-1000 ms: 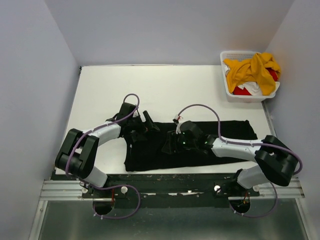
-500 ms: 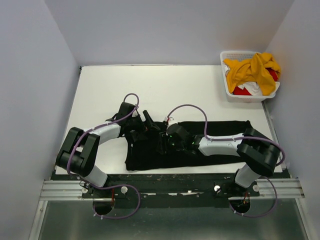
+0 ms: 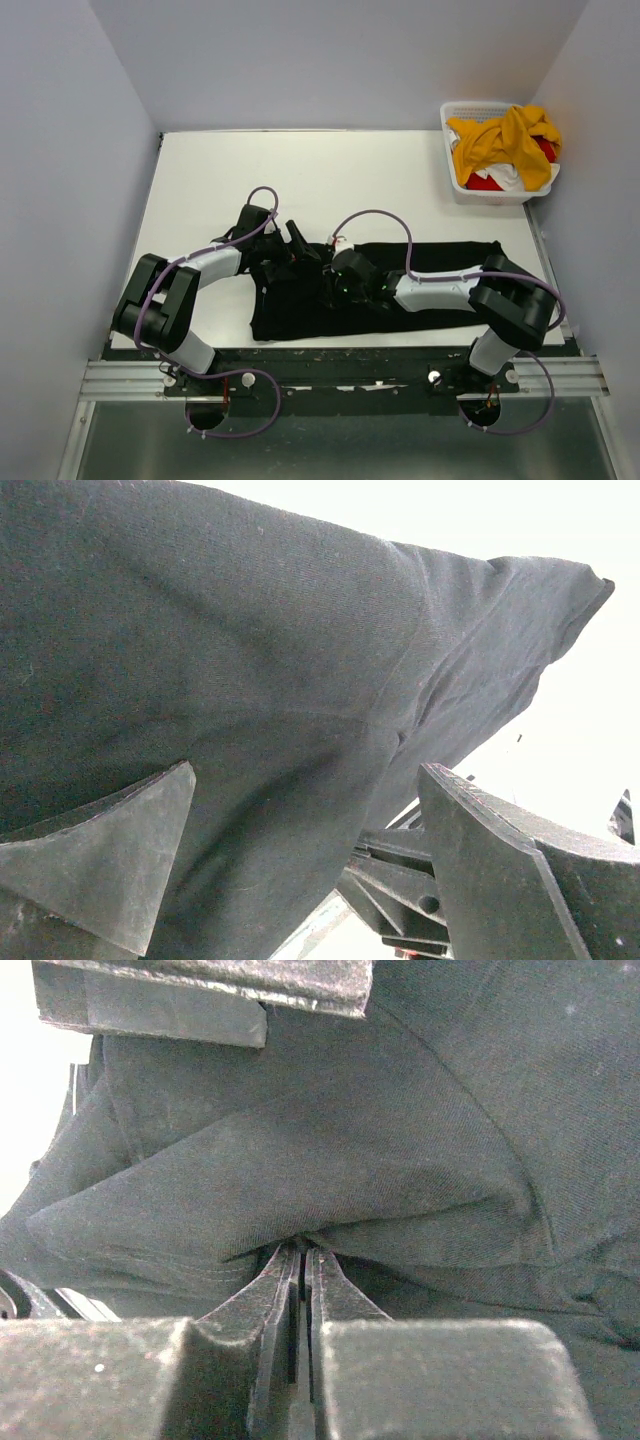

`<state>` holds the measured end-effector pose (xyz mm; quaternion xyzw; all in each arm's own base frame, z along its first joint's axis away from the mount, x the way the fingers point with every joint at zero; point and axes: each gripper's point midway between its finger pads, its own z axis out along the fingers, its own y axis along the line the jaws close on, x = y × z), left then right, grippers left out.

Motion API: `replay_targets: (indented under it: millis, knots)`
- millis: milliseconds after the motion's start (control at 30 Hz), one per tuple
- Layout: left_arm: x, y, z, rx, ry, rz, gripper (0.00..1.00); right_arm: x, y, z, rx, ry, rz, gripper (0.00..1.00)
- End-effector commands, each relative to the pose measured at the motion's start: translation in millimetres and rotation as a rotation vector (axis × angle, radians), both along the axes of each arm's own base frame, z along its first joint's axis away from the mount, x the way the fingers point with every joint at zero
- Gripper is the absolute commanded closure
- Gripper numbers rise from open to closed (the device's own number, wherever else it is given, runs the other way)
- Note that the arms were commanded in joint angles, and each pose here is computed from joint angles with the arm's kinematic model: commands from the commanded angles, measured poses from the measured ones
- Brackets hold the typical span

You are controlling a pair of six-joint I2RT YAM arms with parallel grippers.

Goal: Fold and stack the t-shirts
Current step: Fold the other side of the tshirt into a rectangle, then rotate the tshirt 90 degrees

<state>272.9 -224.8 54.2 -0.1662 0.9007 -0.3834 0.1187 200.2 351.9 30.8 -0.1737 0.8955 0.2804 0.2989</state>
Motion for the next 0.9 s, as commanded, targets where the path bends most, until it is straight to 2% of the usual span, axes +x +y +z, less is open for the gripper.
replay_targets:
  millis: [0, 133, 400, 533, 600, 667, 733, 767, 867]
  knots:
    - [-7.1, 13.1, -25.6, 0.082, 0.052, 0.016, 0.01, 0.9, -4.2, 10.6, -0.018, -0.008, -0.032, 0.96]
    - [-5.9, 16.5, -29.4, 0.100, 0.062, 0.026, 0.01, -11.8, -35.7, 9.3, -0.098, 0.058, -0.114, 0.98]
    - [-3.8, 18.3, -31.6, 0.112, 0.069, 0.030, 0.01, -46.0, -78.6, 0.9, -0.111, 0.181, -0.202, 0.96]
    - [-3.3, 21.4, -32.1, 0.134, 0.070, 0.037, 0.01, -59.4, -89.9, 0.0, -0.124, 0.232, -0.205, 0.84]
    - [-2.7, 23.4, -32.4, 0.146, 0.068, 0.043, 0.01, -62.4, -95.6, 0.2, -0.146, 0.237, -0.204, 0.81]
    - [-1.6, 24.8, -32.9, 0.156, 0.067, 0.045, 0.02, -58.9, -103.4, 4.2, -0.178, 0.217, -0.229, 0.66]
    - [1.6, 23.8, -31.8, 0.159, 0.066, 0.039, 0.01, -50.0, -105.9, 13.5, -0.193, 0.170, -0.246, 0.19]
    - [4.3, 23.2, -31.1, 0.162, 0.068, 0.039, 0.02, -42.4, -106.8, 20.0, -0.198, 0.137, -0.264, 0.02]
    - [19.5, 22.4, -28.2, 0.177, 0.066, 0.048, 0.01, -18.1, -112.3, 38.3, -0.226, 0.028, -0.335, 0.00]
